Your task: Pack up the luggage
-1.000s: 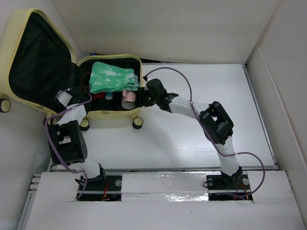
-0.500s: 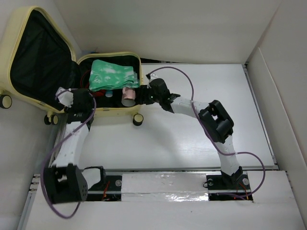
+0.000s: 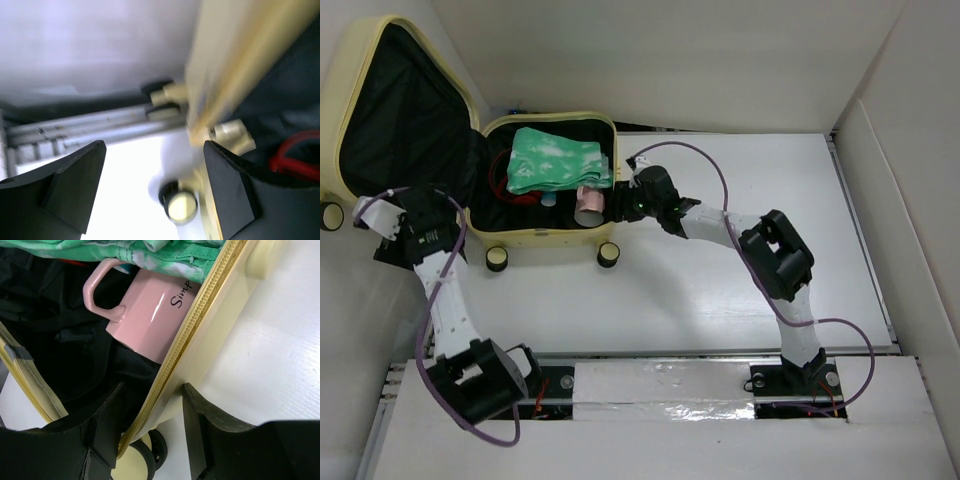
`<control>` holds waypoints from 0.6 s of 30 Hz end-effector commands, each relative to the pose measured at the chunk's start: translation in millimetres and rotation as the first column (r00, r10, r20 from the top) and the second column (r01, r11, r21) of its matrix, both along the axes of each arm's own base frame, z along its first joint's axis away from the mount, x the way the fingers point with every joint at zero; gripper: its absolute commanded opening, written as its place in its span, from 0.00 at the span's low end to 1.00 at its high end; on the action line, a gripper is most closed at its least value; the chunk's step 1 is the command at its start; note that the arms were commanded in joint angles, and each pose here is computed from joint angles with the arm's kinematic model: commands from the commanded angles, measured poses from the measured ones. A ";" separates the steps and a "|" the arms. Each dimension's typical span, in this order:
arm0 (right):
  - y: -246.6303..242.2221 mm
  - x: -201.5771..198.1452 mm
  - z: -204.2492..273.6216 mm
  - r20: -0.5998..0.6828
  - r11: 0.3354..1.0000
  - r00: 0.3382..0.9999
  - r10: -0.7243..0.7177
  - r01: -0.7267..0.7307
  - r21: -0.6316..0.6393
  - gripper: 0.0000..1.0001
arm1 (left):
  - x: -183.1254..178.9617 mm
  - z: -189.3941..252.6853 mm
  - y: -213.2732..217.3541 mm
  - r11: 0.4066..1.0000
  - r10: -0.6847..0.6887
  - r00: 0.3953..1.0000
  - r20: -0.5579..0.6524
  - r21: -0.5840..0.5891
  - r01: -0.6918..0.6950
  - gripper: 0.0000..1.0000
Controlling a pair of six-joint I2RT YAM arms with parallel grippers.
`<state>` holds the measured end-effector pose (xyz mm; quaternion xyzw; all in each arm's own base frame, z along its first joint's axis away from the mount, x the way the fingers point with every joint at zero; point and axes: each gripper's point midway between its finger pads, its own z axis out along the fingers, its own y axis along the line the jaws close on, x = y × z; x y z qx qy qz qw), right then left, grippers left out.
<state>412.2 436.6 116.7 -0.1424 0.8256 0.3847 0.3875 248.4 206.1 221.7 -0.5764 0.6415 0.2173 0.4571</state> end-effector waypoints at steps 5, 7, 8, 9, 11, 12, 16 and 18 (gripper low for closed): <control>39.8 -72.7 15.1 -0.005 0.933 0.936 0.353 -0.352 0.078 0.00 | 20.4 66.6 12.5 0.993 -0.055 0.996 0.064 0.108 0.048 0.80; 44.1 -75.4 11.1 -0.010 0.930 0.932 0.361 -0.360 0.072 0.00 | 23.0 71.1 12.7 0.991 -0.058 0.996 0.068 0.128 0.049 0.79; 44.0 -75.1 9.3 -0.013 0.931 0.933 0.361 -0.359 0.069 0.00 | 25.0 66.1 16.2 0.992 -0.045 0.998 0.043 0.123 0.039 0.79; 43.2 -74.9 9.2 -0.013 0.932 0.934 0.357 -0.356 0.066 0.00 | 21.8 70.2 20.1 0.992 -0.012 0.999 0.032 0.129 0.008 0.78; 42.5 -74.9 8.3 -0.012 0.933 0.935 0.355 -0.354 0.063 0.00 | 25.5 65.6 25.8 0.992 0.011 1.000 0.002 0.125 -0.011 0.72; 42.3 -75.2 8.5 -0.012 0.933 0.935 0.355 -0.354 0.063 0.00 | 23.2 70.7 30.3 0.989 0.039 0.999 0.002 0.145 -0.039 0.70; 41.1 -76.0 6.4 -0.016 0.934 0.935 0.354 -0.353 0.059 0.00 | 12.5 72.9 40.5 0.976 0.109 0.993 -0.047 0.195 -0.098 0.63; 37.9 -71.8 5.2 -0.019 0.937 0.938 0.345 -0.343 0.059 0.00 | 13.3 61.9 41.7 0.976 0.114 0.991 -0.067 0.191 -0.100 0.60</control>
